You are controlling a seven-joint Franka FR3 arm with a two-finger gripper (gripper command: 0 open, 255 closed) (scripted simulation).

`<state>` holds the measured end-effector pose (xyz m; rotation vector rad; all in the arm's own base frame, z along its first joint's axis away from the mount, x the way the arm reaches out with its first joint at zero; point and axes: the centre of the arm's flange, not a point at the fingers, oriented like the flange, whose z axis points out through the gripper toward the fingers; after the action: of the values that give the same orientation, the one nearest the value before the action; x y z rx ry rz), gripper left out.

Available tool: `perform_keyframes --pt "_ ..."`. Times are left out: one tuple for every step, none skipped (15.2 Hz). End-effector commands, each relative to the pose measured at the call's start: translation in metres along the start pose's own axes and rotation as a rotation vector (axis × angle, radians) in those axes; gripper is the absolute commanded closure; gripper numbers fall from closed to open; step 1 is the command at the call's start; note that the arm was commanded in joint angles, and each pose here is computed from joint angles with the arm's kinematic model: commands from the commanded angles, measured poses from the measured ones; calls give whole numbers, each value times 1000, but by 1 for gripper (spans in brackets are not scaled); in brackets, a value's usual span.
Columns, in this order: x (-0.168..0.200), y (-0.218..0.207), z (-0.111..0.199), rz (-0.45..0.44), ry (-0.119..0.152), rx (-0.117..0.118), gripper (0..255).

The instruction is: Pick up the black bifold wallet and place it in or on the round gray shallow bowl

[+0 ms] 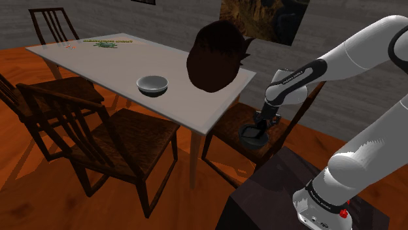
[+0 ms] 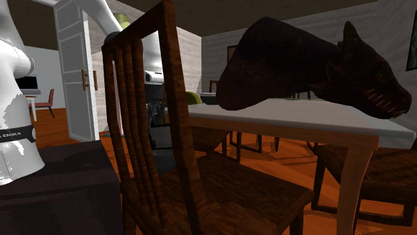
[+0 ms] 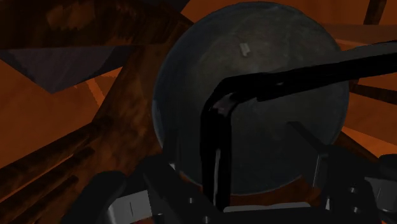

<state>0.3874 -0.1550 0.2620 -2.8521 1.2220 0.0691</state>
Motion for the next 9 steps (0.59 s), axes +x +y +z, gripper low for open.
perform_keyframes --pt "0 0 0 0 0 0 0" --pt "0 0 0 0 0 0 0" --pt "0 0 0 0 0 0 0" --pt "0 0 0 0 0 0 0" --pt "0 0 -13 0 0 0 0" --pt "0 0 -26 0 0 0 0" --pt "0 0 -40 0 0 0 0" --pt "0 0 -50 0 0 0 0" --pt "0 0 -50 0 0 0 0"
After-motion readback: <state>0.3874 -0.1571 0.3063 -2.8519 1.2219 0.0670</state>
